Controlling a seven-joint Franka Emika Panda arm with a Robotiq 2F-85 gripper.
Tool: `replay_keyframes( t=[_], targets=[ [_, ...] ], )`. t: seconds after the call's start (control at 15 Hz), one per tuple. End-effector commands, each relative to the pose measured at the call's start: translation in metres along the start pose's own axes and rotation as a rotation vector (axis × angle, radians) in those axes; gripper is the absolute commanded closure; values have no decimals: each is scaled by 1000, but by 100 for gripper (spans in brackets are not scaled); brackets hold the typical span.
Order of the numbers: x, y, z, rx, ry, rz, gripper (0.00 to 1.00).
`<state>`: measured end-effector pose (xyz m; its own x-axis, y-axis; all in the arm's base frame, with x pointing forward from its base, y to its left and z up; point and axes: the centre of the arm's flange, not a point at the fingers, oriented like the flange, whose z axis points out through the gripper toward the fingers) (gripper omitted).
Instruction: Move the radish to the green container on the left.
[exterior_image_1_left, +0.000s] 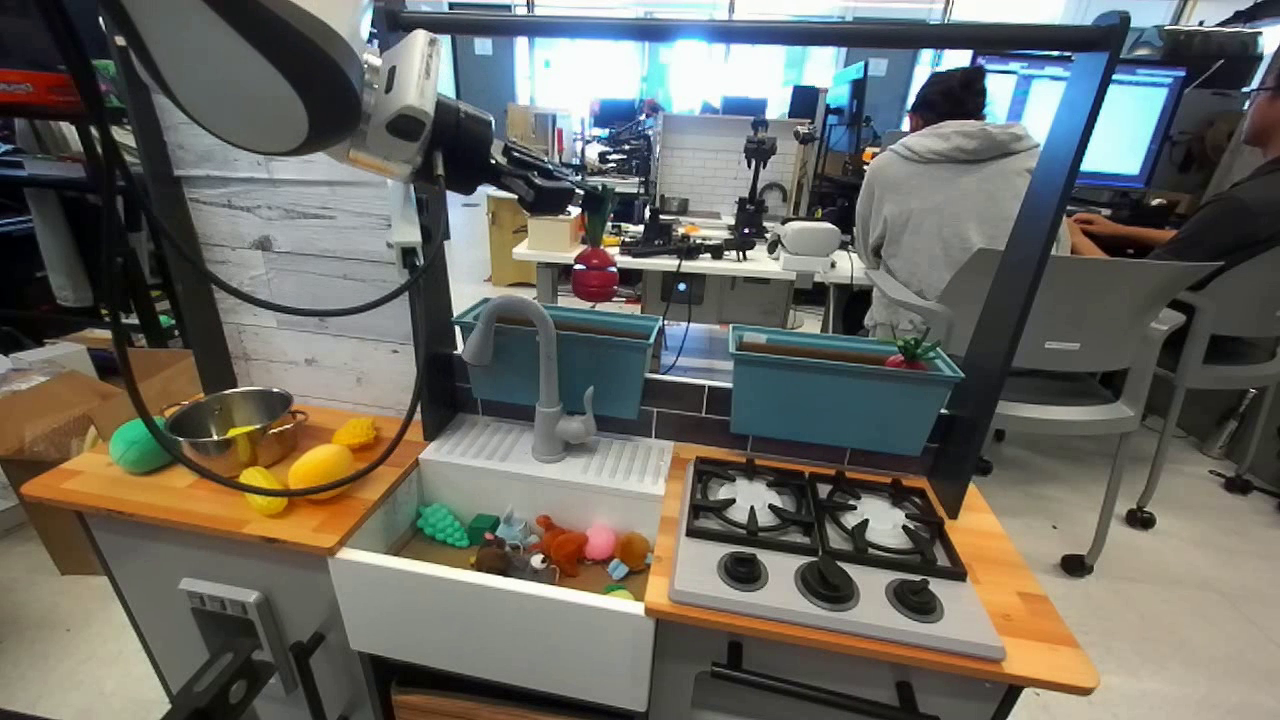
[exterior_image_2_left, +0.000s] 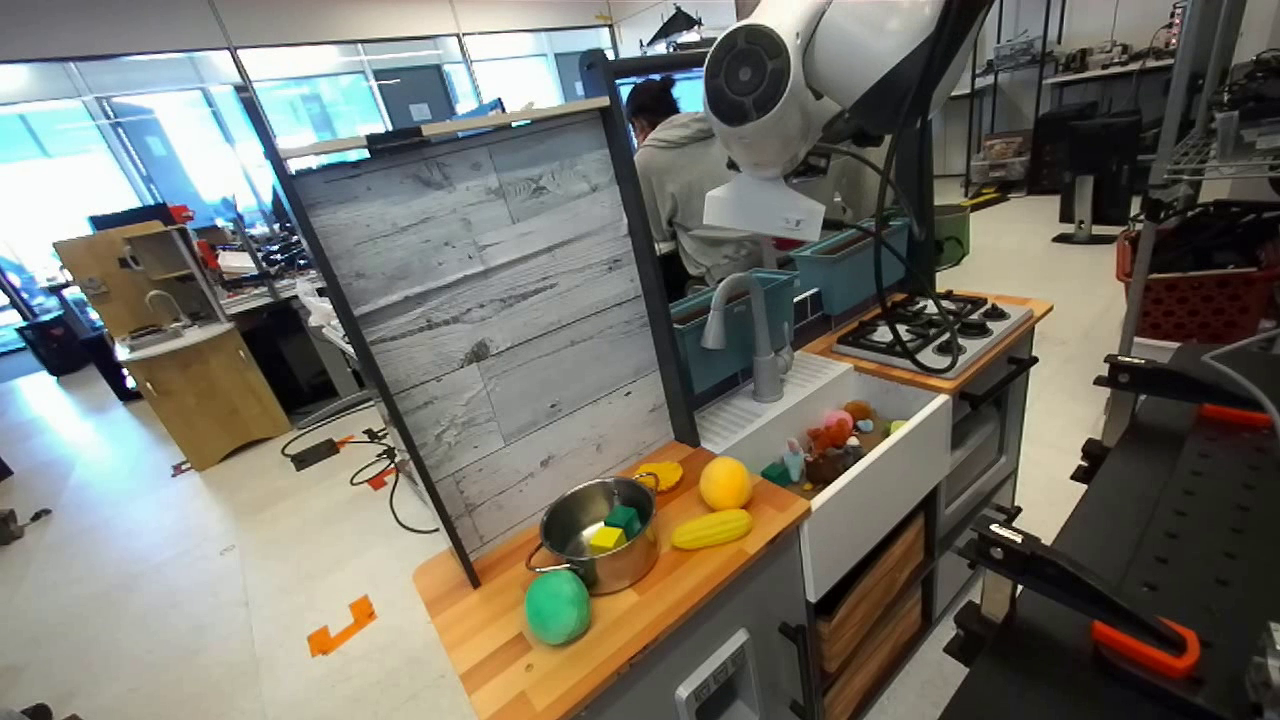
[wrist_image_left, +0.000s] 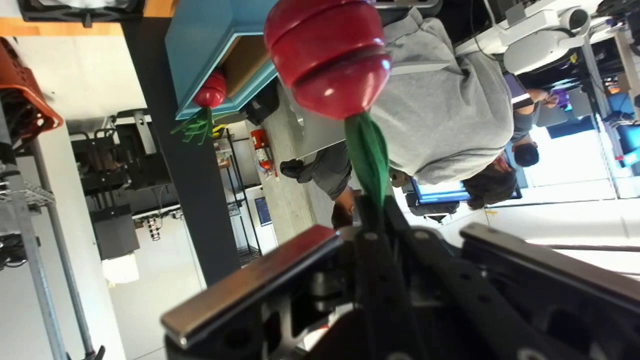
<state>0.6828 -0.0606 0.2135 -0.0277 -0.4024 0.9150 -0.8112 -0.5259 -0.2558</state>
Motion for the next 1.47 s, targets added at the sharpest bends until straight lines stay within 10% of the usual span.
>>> replay_keyframes(
  t=[0.0,1.2,1.27,1.33,1.4],
  targets=[
    [-4,13,-1,-14,79,135,99],
    [-31,-36,64,-15,141,211,99],
    [-34,-39,65,5,148,209,70],
    [-23,-29,56,-33,102,78,94],
    [-26,-32,57,-28,103,80,87]
  ],
)
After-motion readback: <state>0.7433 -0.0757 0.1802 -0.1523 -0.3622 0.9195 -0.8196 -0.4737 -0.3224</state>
